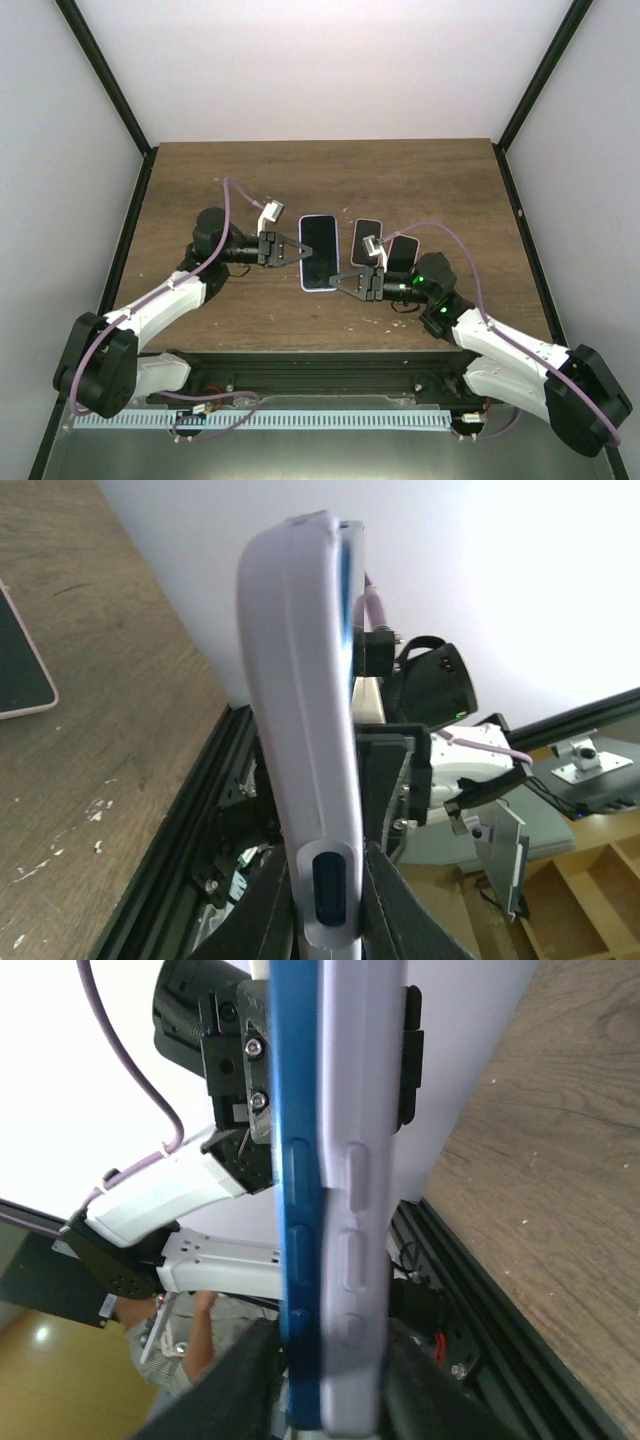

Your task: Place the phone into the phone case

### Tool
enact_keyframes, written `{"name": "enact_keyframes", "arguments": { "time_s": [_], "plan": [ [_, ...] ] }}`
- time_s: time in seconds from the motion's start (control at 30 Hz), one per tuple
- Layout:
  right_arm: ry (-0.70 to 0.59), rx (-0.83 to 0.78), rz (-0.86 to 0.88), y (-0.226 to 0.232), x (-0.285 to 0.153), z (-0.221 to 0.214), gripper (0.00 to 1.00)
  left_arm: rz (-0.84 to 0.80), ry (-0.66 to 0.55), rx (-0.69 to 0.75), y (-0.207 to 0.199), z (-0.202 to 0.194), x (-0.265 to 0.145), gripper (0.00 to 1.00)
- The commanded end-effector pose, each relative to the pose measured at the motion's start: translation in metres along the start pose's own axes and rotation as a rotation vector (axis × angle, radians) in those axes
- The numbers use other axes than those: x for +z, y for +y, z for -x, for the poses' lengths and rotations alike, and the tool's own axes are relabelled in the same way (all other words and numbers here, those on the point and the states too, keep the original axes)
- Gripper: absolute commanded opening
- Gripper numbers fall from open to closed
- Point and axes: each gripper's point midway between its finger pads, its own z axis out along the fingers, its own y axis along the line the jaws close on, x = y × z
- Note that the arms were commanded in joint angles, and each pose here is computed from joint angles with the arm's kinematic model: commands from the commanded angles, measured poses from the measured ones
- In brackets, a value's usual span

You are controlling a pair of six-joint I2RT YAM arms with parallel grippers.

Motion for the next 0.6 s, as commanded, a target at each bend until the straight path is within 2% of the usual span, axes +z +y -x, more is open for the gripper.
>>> {"name": "enact_keyframes", "arguments": {
  "time_s": [0.0, 0.1, 0.2, 0.27, 0.33, 0.43, 0.57],
  "plan": [
    [-0.046, -0.102, 0.125, 0.039, -0.007, 0.007, 0.17, -0.035, -0.006, 0.065, -0.007, 0.003, -0.001, 0.14],
    [-0.041, -0.117, 0.137, 0.041, -0.007, 0.006, 0.01, -0.049, -0.011, 0.056, -0.010, 0.003, -0.001, 0.24],
    [-0.033, -0.114, 0.127, 0.037, -0.006, 0.005, 0.01, -0.062, -0.020, 0.055, -0.014, 0.005, -0.002, 0.36],
    [-0.028, -0.115, 0.121, 0.036, -0.004, 0.005, 0.01, -0.058, -0.020, 0.060, -0.015, 0.006, -0.001, 0.39],
    [-0.011, -0.106, 0.088, 0.029, -0.001, 0.005, 0.01, -0.036, -0.018, 0.046, -0.010, 0.005, -0.001, 0.35],
    [-0.005, -0.124, 0.064, 0.027, 0.001, 0.007, 0.03, -0.026, -0.008, 0.050, -0.006, 0.004, 0.000, 0.22],
    [-0.020, -0.155, 0.007, 0.027, 0.000, 0.012, 0.23, -0.046, 0.017, 0.069, -0.012, 0.000, -0.001, 0.12]
  ]
}}
